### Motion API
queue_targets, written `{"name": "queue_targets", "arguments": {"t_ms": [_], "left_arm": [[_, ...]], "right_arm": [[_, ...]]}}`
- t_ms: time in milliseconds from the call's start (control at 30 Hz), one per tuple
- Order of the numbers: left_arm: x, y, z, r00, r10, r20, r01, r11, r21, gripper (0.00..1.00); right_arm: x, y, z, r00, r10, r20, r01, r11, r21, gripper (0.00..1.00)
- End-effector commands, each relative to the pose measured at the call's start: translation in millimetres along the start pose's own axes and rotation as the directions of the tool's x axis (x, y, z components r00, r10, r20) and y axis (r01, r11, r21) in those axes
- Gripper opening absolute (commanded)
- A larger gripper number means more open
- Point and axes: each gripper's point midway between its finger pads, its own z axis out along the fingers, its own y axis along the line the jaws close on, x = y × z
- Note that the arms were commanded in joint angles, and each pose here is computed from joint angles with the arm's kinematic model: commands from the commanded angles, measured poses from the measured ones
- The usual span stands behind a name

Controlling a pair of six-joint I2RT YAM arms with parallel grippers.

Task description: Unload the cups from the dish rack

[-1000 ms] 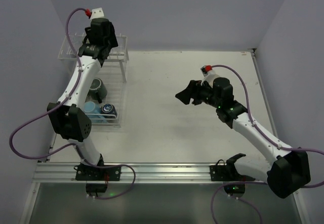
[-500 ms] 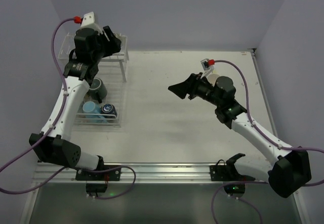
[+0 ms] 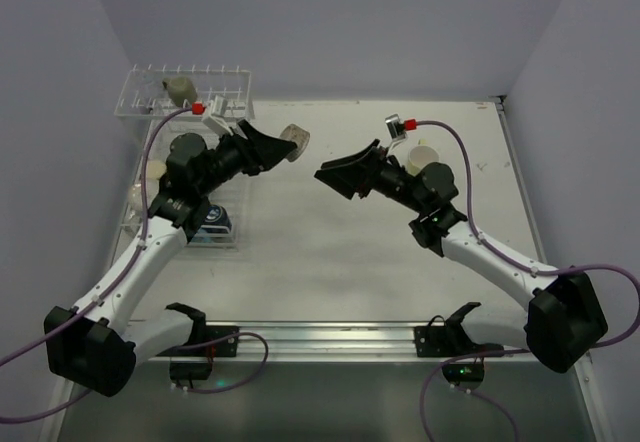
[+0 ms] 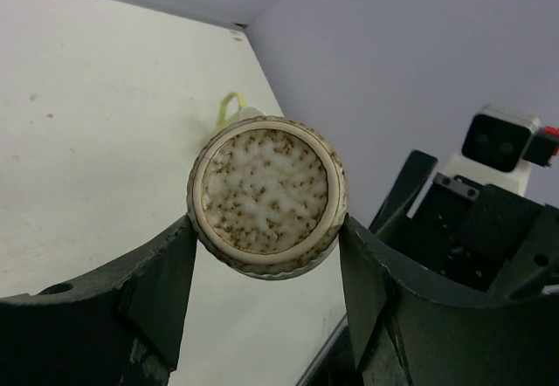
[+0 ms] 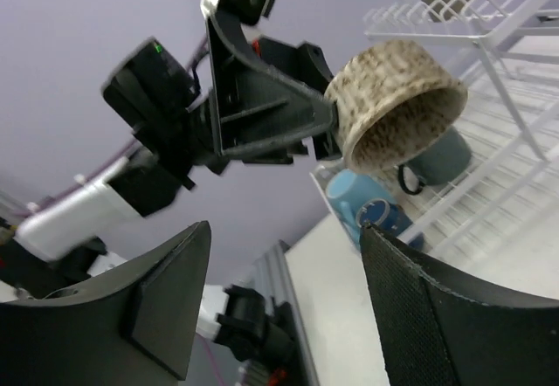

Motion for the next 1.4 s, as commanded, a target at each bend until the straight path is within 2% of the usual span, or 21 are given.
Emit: {"name": "queue_targets", "arguments": {"t_ms": [0,67,200,400,567,800,833,900,1000,1100,1133,1200,1233,1367], "left_arm": [[-19.8,-74.8,-28.5,0.995,0.016,0.103,-0.044,0.96,0.278,0.33],[-13.8,-78.6,-32.8,0.995,0.016,0.094,-0.044,0.951,0.306,0.32],[4.7,-82.9,-38.7,0.997,0.028,0.069,-0.052,0.932,0.358,0.3],[30.0,-80.4,-38.4,0.998,0.064,-0.002,-0.058,0.918,0.392,0.3],[39.2,-80.2,-38.4,0.996,0.082,-0.024,-0.066,0.914,0.399,0.3],[68.1,-77.7,-30.0,0.985,0.133,-0.111,-0.077,0.91,0.408,0.31],[70.0,-76.0,-29.4,0.984,0.139,-0.116,-0.081,0.911,0.404,0.31],[77.6,-67.8,-30.2,0.978,0.157,-0.139,-0.093,0.919,0.382,0.32],[86.0,-54.5,-33.8,0.973,0.178,-0.149,-0.117,0.931,0.345,0.34],[87.8,-47.6,-37.1,0.968,0.206,-0.146,-0.152,0.937,0.316,0.47],[85.3,-45.0,-37.1,0.967,0.216,-0.132,-0.169,0.94,0.298,0.58],[83.2,-38.7,-41.3,0.959,0.25,-0.133,-0.212,0.944,0.252,0.71],[78.2,-33.1,-40.8,0.958,0.262,-0.116,-0.235,0.949,0.21,0.81],[68.4,-18.0,-54.0,0.932,0.341,-0.123,-0.332,0.939,0.086,0.98]], "right_arm": [[-16.7,27.1,-1.9,0.992,0.088,0.085,-0.079,0.991,-0.109,0.73],[-19.5,31.7,-3.3,0.985,0.129,0.11,-0.114,0.984,-0.135,0.73],[-18.6,27.2,-1.2,0.968,0.22,0.12,-0.21,0.973,-0.094,0.75],[-22.2,40.7,1.6,0.963,0.241,0.12,-0.225,0.965,-0.132,0.75],[-21.1,38.1,4.1,0.962,0.247,0.119,-0.231,0.963,-0.136,0.7],[-17.2,28.0,9.6,0.953,0.28,0.12,-0.263,0.955,-0.139,0.54],[-19.1,32.6,9.1,0.954,0.272,0.127,-0.249,0.954,-0.166,0.45],[-15.9,29.9,7.2,0.947,0.293,0.13,-0.268,0.946,-0.18,0.41],[-17.6,29.6,4.4,0.943,0.296,0.152,-0.265,0.944,-0.198,0.26],[-16.6,25.3,2.2,0.933,0.317,0.172,-0.283,0.939,-0.195,0.11],[-17.1,25.4,1.4,0.931,0.319,0.177,-0.284,0.938,-0.198,0.08],[-13.9,21.6,-0.2,0.934,0.312,0.177,-0.28,0.943,-0.181,0.0],[-10.6,18.2,-0.8,0.937,0.308,0.167,-0.284,0.947,-0.15,0.0],[3.5,-5.3,-1.3,0.965,0.227,0.129,-0.23,0.973,0.012,0.0]]}}
